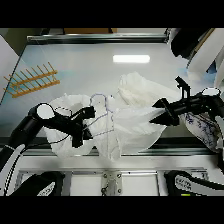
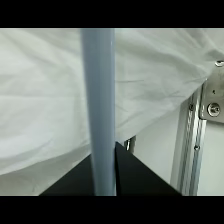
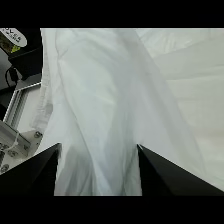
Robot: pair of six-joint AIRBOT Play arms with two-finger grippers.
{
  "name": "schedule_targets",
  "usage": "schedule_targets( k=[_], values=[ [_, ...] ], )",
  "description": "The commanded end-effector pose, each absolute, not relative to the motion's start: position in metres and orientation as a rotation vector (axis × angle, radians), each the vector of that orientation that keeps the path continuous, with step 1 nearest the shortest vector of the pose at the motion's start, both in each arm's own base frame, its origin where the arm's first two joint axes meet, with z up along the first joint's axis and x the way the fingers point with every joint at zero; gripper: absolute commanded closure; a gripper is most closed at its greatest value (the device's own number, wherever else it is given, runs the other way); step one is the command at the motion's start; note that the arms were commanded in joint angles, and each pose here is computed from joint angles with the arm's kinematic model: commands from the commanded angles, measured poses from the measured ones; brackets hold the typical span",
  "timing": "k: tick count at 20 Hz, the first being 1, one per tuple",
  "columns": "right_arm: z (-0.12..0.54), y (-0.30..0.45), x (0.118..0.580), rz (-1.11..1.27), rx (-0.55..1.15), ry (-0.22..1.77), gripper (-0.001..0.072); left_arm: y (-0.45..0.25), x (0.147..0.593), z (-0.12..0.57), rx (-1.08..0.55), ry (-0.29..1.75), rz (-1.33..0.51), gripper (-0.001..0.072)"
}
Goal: Fold the clothes and pants, and hang the long-sleeved shirts on hangers.
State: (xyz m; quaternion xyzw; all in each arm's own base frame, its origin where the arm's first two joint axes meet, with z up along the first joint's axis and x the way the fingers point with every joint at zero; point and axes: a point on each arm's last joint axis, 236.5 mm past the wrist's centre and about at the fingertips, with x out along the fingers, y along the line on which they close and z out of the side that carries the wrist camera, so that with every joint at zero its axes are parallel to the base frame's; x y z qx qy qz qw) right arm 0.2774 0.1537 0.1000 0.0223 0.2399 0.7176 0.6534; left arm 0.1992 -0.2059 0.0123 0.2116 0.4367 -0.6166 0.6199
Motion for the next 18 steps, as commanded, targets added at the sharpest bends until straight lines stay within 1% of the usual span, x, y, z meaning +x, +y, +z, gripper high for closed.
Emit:
schedule_targets(
  k=[1, 7, 8, 9, 10, 11, 18],
  values=[
    [0.0999, 0.1540, 0.2772, 1.629, 0.051, 0.545, 0.0196, -0.2062, 0.1996, 0.0127, 0.485, 1.003, -1.418, 0.0694],
    [0.0996, 0.1540, 0.2772, 1.629, 0.052, 0.545, 0.0199, -0.2062, 0.1996, 0.0127, 0.485, 1.003, -1.418, 0.0693],
    [0.0996, 0.1540, 0.2772, 1.629, 0.051, 0.545, 0.0222, -0.2062, 0.1996, 0.0127, 0.485, 1.003, -1.418, 0.0693],
    [0.0997, 0.1540, 0.2772, 1.629, 0.052, 0.545, 0.0430, -0.2062, 0.1996, 0.0127, 0.485, 1.003, -1.418, 0.0693],
    [0.0996, 0.1538, 0.2773, 1.628, 0.052, 0.546, 0.0712, -0.2062, 0.1996, 0.0126, 0.485, 1.003, -1.418, 0.0693],
    [0.0996, 0.1539, 0.2772, 1.629, 0.052, 0.546, 0.0698, -0.2062, 0.1996, 0.0127, 0.485, 1.003, -1.418, 0.0693],
    [0.0996, 0.1540, 0.2773, 1.629, 0.052, 0.546, 0.0698, -0.2061, 0.1999, 0.0126, 0.486, 1.002, -1.417, 0.0693]
  ],
)
